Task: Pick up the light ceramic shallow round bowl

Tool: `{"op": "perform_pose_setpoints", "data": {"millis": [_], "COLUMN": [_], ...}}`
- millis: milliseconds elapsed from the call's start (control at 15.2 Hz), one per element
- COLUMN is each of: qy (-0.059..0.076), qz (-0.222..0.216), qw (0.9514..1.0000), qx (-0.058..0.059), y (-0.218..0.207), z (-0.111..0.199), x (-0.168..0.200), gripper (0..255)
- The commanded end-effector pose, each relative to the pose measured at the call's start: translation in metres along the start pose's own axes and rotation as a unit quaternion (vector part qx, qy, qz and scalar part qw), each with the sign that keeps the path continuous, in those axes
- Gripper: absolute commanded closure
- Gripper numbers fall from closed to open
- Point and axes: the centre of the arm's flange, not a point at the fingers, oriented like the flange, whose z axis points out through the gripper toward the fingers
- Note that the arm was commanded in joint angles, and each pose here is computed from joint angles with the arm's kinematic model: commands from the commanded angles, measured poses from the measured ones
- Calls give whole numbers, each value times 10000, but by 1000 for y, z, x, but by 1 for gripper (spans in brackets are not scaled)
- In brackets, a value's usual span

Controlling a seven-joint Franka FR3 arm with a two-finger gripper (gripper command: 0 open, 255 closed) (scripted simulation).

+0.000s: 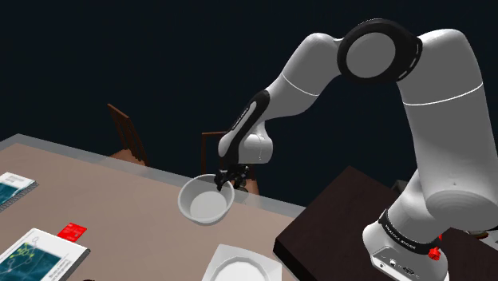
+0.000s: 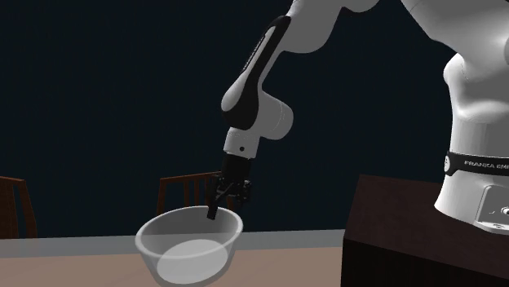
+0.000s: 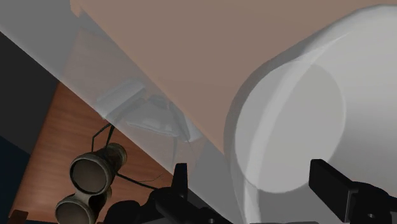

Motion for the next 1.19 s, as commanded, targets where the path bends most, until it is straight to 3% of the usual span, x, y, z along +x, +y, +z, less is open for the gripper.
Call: {"op": "perform_pose_setpoints", "data": {"millis": [0,66,132,726,1122], "qy": [2,2,1,2,2], "qz": [0,0,-1,0,0], "qw": [10000,10000,10000,10000,10000], "qx": [1,1,1,1,1], "y": [2,2,2,2,-9], "z": [7,7,7,7,-23], "x": [1,1,1,1,1], "gripper": [0,0,255,255,255]}}
